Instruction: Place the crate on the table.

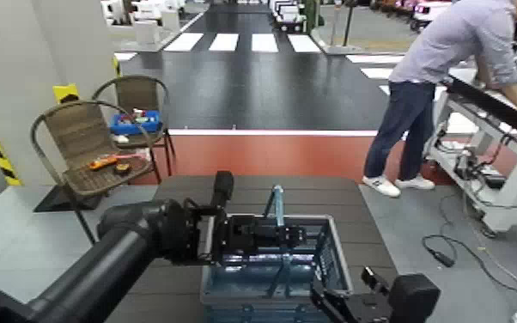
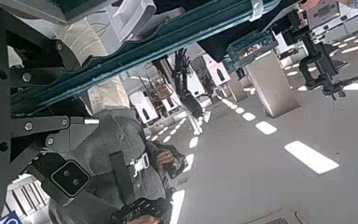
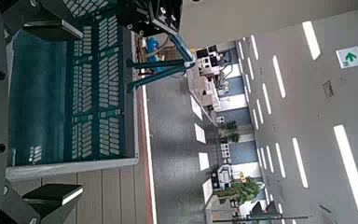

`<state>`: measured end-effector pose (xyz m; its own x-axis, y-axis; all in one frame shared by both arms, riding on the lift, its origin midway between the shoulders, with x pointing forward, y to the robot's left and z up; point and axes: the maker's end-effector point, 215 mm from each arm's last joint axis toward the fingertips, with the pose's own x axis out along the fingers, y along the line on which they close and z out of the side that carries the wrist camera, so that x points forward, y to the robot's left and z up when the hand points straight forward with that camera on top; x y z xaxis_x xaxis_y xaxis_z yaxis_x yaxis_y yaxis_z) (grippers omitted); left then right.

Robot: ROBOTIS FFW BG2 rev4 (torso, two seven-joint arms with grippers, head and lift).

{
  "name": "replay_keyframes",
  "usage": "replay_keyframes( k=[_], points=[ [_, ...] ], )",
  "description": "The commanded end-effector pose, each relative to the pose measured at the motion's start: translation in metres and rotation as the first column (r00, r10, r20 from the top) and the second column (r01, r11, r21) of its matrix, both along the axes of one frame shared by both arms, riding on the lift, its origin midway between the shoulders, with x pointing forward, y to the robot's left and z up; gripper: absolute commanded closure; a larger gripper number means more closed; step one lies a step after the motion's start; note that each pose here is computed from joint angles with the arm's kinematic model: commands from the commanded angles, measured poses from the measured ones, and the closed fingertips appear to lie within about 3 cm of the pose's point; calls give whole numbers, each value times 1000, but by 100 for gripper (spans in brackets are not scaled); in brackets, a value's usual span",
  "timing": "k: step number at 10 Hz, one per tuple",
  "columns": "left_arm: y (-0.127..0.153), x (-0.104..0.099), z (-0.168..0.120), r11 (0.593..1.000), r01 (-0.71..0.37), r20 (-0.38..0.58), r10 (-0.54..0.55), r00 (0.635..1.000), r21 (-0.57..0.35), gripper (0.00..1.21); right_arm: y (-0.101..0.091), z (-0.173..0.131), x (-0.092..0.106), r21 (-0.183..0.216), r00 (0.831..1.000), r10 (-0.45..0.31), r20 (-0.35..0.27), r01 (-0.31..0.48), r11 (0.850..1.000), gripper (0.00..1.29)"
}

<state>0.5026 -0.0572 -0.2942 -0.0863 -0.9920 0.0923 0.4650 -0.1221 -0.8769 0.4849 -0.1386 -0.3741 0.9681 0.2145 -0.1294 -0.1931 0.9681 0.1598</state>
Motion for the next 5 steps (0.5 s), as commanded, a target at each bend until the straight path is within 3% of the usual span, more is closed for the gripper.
replay_keyframes(
  k=[1,2,3,5],
  points=[
    [2,3,-2,1000,-8,10,8,1000,7,114,0,0,0,0,1000,0,2,0,1000,15],
    [2,4,-1,1000,-10,14,10,1000,4,113,2,0,0,3,1000,3,2,-3,1000,15],
    [2,5,-3,1000,-16,18,16,1000,4,106,1,1,1,2,1000,2,3,-2,1000,15],
    [4,9,-2,999,-32,14,32,999,-9,76,2,1,1,4,1000,3,2,-3,1000,15]
  ],
)
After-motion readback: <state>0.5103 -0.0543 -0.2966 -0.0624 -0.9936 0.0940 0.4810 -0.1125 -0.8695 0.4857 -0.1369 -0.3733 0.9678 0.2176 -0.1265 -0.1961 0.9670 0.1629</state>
